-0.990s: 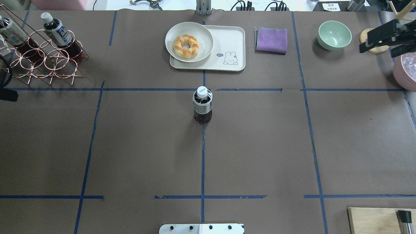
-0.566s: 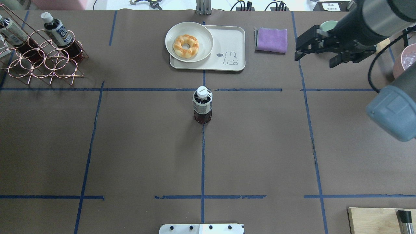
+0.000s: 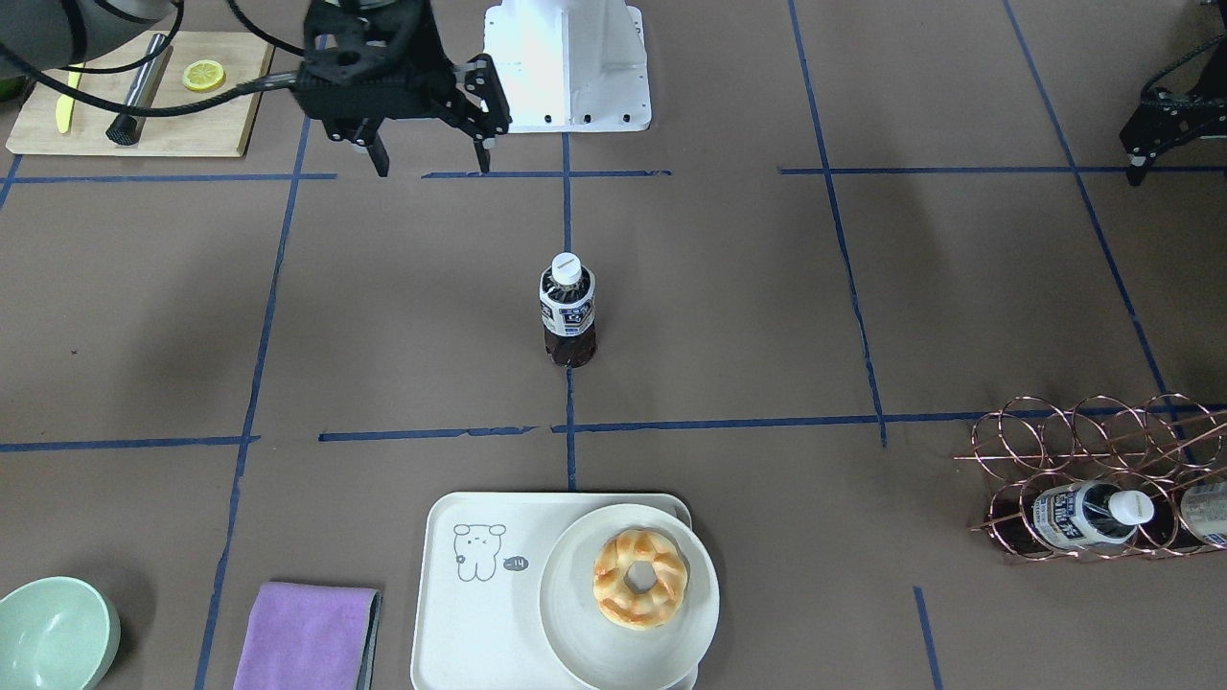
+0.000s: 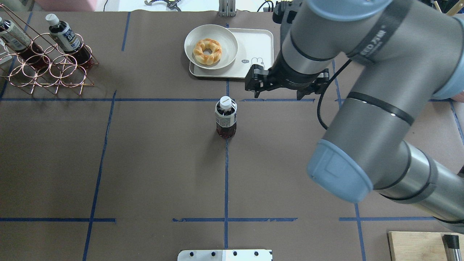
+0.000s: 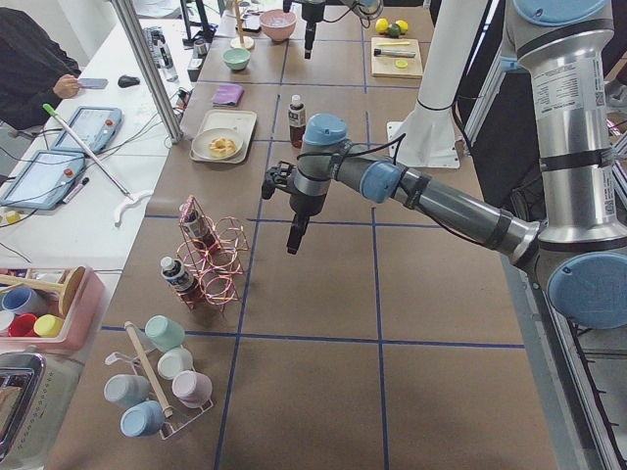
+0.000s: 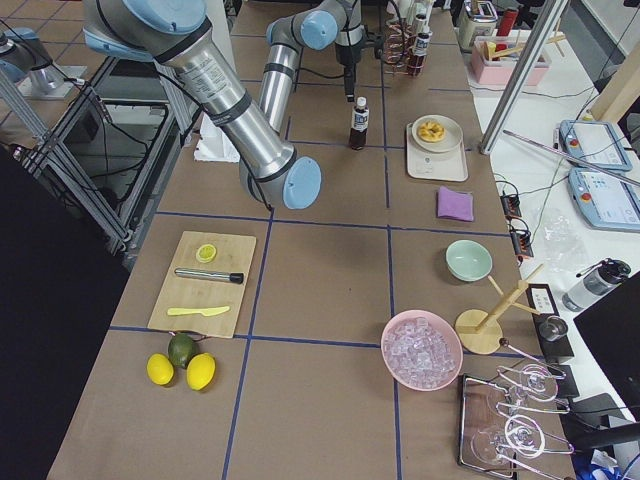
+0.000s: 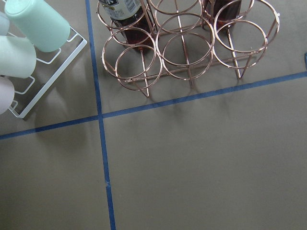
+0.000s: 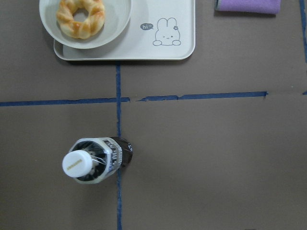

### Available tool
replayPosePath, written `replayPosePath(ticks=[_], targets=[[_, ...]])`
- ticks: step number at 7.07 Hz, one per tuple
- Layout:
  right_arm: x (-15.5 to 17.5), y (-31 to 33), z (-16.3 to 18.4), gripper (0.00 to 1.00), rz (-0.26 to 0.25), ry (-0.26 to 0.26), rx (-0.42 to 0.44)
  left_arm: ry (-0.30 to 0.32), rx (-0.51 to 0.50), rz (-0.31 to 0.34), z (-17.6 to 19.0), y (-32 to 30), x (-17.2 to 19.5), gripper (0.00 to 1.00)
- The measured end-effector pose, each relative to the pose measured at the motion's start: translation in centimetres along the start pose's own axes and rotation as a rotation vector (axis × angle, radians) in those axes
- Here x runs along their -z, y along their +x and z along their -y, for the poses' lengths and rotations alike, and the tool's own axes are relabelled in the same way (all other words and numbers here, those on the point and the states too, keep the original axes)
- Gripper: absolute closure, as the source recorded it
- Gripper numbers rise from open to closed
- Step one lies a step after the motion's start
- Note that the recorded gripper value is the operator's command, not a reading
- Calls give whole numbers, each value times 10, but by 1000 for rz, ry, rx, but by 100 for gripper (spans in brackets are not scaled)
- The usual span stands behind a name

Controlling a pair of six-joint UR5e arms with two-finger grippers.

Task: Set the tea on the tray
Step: 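Swing the right arm in over the standing tea bottle, then lower the right gripper around the bottle and close on it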

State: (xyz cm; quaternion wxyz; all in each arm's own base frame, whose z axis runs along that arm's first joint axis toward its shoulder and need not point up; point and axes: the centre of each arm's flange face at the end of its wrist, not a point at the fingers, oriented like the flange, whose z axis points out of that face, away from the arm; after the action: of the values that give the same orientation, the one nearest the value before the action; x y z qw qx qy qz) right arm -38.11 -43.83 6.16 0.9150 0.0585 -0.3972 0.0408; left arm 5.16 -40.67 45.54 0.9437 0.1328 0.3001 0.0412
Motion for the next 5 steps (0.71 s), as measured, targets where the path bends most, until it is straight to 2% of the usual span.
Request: replayPosePath(ticks=[2,5], targets=[[-26,-66,13,0,-9,16,-30,-6,4,0,-1,-2,-2,0],[-67,-96,28,1,-29,47,-59,-15,10,3,-2,-5,-7,0]])
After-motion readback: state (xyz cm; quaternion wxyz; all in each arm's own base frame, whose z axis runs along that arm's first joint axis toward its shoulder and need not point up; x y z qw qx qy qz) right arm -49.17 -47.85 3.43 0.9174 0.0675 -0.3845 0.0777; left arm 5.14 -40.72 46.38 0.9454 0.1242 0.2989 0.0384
